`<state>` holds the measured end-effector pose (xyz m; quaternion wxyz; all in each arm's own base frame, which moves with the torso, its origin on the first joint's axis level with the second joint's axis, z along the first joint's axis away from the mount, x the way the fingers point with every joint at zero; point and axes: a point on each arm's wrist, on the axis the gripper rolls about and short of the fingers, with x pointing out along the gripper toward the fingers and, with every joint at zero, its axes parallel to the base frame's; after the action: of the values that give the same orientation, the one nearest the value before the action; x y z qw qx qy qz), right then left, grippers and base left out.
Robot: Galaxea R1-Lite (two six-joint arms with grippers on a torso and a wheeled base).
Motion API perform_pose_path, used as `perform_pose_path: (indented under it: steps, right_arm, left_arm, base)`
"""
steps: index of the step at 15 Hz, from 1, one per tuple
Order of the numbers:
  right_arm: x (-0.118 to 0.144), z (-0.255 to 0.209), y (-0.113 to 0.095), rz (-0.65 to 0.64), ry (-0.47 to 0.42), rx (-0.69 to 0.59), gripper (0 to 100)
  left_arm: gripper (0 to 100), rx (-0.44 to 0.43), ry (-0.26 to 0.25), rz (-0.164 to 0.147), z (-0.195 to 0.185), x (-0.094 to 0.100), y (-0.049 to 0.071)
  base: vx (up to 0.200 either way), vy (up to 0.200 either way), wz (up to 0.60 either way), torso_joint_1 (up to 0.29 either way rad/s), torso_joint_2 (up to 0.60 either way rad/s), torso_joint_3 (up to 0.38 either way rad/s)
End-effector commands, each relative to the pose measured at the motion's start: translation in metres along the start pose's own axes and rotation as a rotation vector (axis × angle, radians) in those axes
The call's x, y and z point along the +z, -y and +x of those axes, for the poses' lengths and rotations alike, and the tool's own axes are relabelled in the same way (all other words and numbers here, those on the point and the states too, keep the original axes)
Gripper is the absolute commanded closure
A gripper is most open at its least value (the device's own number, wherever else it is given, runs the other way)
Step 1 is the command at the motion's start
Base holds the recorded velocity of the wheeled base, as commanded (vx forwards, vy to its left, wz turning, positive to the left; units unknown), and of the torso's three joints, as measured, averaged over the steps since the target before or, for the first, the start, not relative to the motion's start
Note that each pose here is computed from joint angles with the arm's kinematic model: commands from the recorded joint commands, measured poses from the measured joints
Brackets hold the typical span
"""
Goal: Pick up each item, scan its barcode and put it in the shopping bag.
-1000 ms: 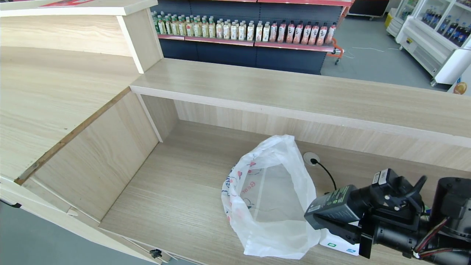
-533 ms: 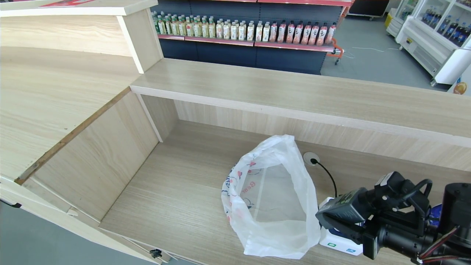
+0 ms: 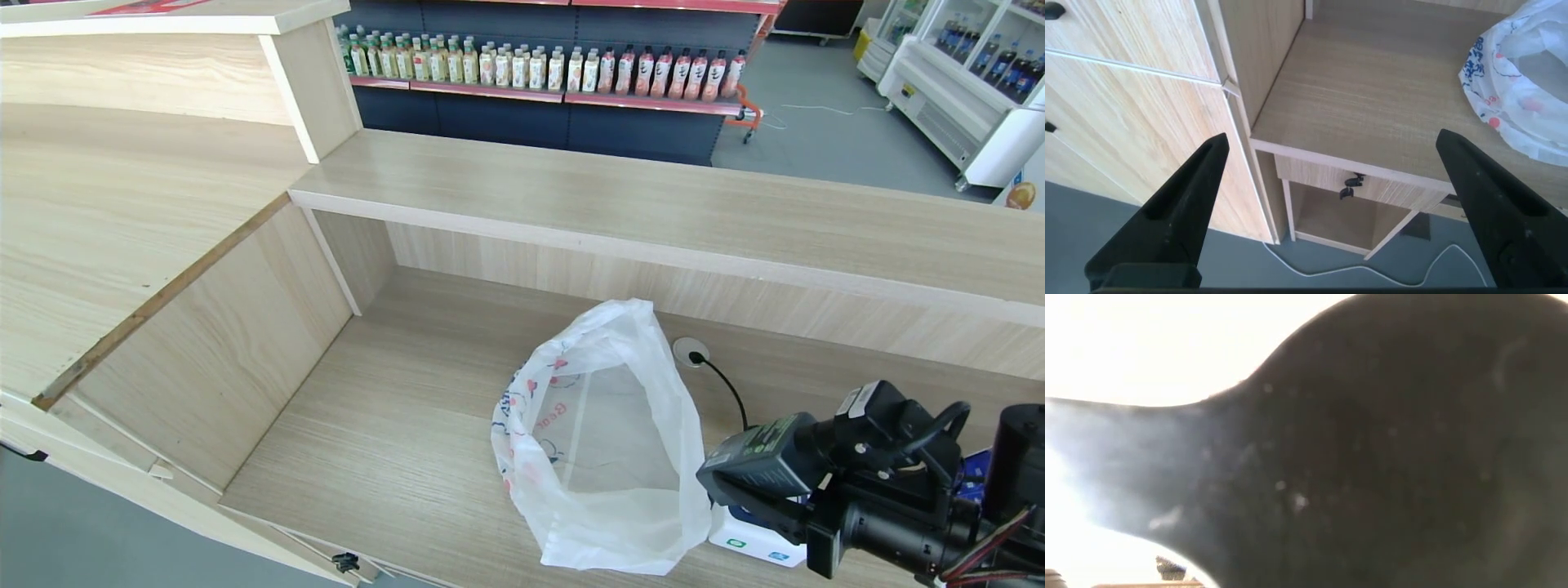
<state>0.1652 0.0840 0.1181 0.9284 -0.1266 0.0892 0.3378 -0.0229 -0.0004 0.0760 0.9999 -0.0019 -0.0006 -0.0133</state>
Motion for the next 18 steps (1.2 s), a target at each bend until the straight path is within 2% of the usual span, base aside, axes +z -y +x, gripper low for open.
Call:
perform_pose_path:
  steps: [1, 4, 8, 12, 14, 16, 18]
  right_arm:
    - [0.001, 0.001, -0.001, -0.004, 0.004, 0.008, 100]
    - [0.002, 0.001, -0.003, -0.003, 0.010, 0.016, 100]
    - [-0.002, 0.001, -0.001, 0.010, -0.007, 0.003, 100]
    - [-0.023, 0.014, 0.011, 0.103, -0.122, -0.038, 100]
    - [-0.028, 0.017, 0.012, 0.116, -0.143, -0.039, 100]
    - [-0.044, 0.018, 0.010, 0.167, -0.220, -0.032, 100]
    - [-0.051, 0.018, 0.009, 0.204, -0.214, -0.042, 100]
  left_arm:
    - [0, 0.001, 0.000, -0.001, 0.000, 0.000, 0.000]
    - [0, -0.001, 0.000, -0.001, 0.000, 0.000, 0.000]
    - [0, 0.001, 0.000, -0.001, 0.000, 0.000, 0.000]
    - [0, -0.001, 0.000, -0.001, 0.000, 0.000, 0.000]
    - [0, -0.001, 0.000, -0.001, 0.000, 0.000, 0.000]
    - [0, 0.001, 0.000, -0.001, 0.000, 0.000, 0.000]
    - [0, 0.001, 0.000, -0.001, 0.000, 0.000, 0.000]
  base:
    - [0.000, 0.000, 0.60, -0.002, 0.00, 0.002]
    - [0.000, 0.000, 0.60, 0.001, 0.00, 0.002]
    - [0.000, 0.000, 0.00, 0.000, 0.00, 0.000]
    - [0.000, 0.000, 0.00, 0.000, 0.00, 0.000]
    - [0.000, 0.000, 0.00, 0.000, 0.00, 0.000]
    - [0.000, 0.000, 0.00, 0.000, 0.00, 0.000]
    - [0.000, 0.000, 0.00, 0.000, 0.00, 0.000]
